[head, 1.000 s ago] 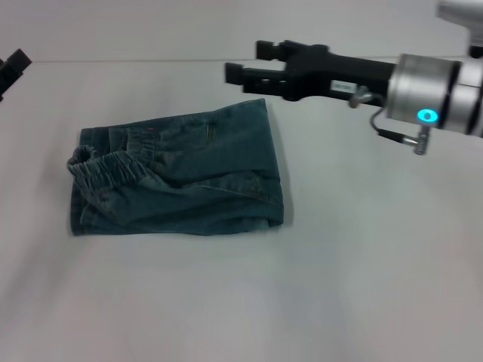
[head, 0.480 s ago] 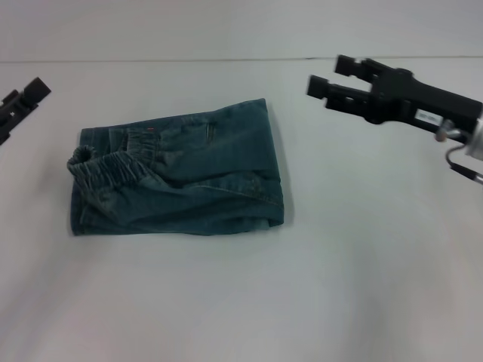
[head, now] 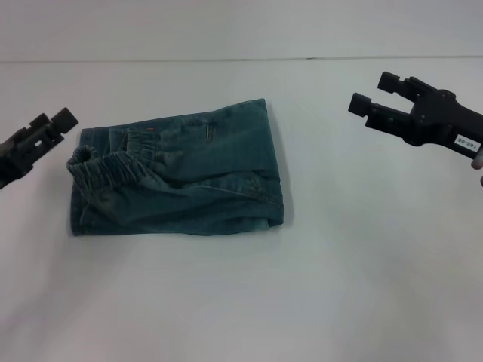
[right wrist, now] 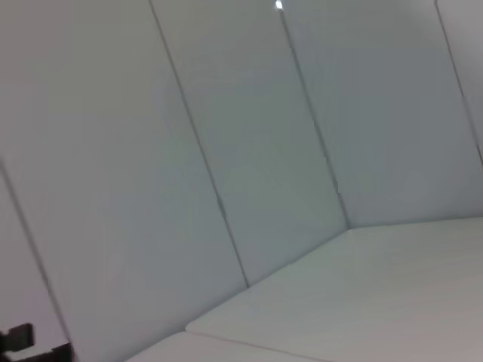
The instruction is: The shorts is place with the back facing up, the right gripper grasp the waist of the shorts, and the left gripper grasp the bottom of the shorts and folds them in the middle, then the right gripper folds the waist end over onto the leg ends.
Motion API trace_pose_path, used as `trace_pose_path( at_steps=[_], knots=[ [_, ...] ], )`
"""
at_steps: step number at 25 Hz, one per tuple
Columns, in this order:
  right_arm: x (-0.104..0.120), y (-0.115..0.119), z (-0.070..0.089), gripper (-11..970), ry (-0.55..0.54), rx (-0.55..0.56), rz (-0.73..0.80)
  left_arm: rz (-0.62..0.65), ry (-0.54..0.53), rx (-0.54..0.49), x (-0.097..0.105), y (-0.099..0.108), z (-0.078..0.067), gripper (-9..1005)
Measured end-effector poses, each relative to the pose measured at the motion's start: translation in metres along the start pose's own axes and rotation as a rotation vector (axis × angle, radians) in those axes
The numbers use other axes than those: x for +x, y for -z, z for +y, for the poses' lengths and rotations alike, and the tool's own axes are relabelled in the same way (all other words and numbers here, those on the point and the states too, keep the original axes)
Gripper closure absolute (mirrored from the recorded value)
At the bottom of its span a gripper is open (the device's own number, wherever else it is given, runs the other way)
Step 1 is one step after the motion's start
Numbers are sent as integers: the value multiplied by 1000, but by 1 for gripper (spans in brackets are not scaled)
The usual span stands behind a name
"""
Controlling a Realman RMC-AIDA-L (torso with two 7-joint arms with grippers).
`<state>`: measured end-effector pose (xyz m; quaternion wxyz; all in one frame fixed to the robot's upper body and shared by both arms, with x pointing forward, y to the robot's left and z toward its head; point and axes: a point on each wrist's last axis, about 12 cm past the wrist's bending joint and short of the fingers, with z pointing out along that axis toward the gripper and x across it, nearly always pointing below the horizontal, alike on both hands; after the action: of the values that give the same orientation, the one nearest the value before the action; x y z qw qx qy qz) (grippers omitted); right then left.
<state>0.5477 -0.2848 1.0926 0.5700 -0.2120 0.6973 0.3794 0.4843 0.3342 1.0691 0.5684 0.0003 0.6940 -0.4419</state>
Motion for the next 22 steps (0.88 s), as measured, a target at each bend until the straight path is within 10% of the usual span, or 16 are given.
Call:
trace_pose_path(
  at_steps=[22],
  knots=[
    [-6,23,13,21,4,-294,221,270,-105,335,16,-10,-32,123]
  ],
)
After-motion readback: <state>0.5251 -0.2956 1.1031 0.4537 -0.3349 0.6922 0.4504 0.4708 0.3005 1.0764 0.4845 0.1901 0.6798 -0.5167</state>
